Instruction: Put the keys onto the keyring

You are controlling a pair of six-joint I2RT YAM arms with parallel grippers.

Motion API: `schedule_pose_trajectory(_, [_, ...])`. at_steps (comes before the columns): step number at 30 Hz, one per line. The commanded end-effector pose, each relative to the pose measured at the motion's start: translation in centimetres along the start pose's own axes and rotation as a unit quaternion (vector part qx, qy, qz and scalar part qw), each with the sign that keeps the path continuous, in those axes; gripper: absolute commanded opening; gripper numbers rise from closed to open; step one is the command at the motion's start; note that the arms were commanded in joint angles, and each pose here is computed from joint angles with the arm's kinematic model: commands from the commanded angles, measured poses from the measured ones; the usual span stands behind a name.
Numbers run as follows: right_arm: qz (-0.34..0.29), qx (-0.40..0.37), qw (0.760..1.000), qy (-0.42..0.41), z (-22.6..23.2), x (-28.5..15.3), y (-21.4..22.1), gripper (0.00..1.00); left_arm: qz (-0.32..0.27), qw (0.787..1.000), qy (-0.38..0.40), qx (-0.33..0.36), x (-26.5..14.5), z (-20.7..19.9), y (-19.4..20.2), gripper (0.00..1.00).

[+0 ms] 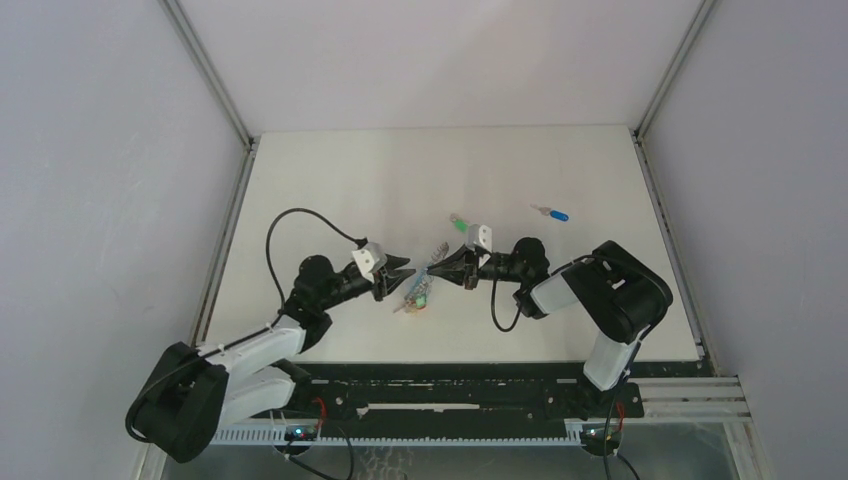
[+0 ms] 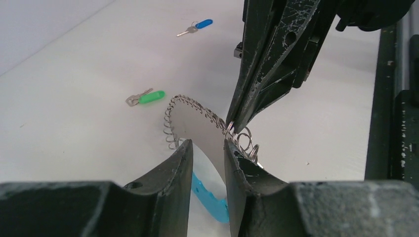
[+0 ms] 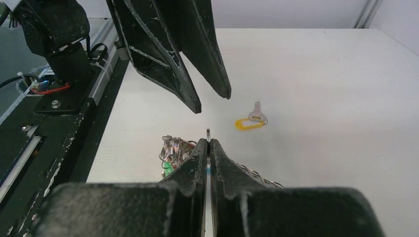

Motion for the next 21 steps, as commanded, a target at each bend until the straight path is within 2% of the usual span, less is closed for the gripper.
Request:
schedule_pose_trajectory(1, [-0.026,-0.025,0.999,-0.009,0.4,0.2,-1.3,0.0,-0.085,0.996,0.026,0.007,-0.7,0.2,-1.7,0.35])
schedule_pose_trajectory(9, [-0.017,-0.016,1.0,-0.015,0.4,0.2,-0.5,0.0,-0.067,0.996,0.065,0.01,0.1,0.0,0.3,0.4])
schedule_pose_trajectory(18, [-0.008,-0.018,1.0,-0.009,0.5,0.2,0.6,0.0,-0.119,0.988,0.103,-0.012,1.4,-0.6,0.6,0.41])
schedule_pose_trajectory(21, [-0.007,-0.02,1.0,-0.011,0.6,0.0,0.7,0.0,-0.113,0.989,0.099,-0.012,1.7,-0.3,0.9,0.39])
Point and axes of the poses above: each gripper's point midway between its finger pads, its own x axis out along the fingers, its own z axis along the line the jaws close on, y = z × x, the point moved 5 cm from there along -x, back along the fingers, and after that the axes turned 12 degrees about x, right-handed, at the moved point
